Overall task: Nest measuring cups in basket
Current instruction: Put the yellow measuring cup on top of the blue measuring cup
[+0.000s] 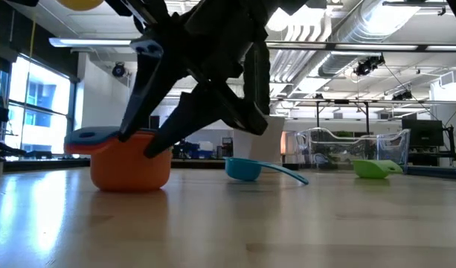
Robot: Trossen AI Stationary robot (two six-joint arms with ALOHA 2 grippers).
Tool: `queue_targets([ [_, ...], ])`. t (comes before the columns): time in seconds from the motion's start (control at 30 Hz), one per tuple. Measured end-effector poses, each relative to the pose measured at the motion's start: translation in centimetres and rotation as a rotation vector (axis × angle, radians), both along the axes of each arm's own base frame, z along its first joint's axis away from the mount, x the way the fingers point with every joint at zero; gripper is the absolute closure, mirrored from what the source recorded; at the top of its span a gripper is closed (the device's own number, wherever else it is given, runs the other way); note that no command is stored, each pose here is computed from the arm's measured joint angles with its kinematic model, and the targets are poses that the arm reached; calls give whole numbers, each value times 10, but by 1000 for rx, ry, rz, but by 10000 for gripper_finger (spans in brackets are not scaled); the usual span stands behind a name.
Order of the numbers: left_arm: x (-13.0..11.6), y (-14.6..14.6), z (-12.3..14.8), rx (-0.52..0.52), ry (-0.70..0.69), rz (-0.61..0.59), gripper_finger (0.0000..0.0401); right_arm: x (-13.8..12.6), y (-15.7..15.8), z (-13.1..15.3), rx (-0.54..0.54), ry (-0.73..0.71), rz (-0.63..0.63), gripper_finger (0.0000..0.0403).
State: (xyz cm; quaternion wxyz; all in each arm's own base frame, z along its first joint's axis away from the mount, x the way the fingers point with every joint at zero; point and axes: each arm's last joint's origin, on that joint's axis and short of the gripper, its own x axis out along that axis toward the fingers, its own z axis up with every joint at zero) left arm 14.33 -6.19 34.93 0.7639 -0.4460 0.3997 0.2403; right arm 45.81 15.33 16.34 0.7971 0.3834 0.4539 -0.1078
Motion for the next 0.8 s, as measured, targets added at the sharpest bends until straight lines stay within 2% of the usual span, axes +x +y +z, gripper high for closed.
queue_targets([
  [0.33, 4, -1, -2, -17, 7, 66, 391, -6, 0, 1, 56, 73, 67, 295],
  [0.57, 17, -9, -11, -18, 45, 147, 391, -18, -12, 38, 14, 57, 101, 295],
  [0.8, 37, -19, -27, -7, 102, 254, 391, -41, -42, 80, -106, 101, 60, 295],
])
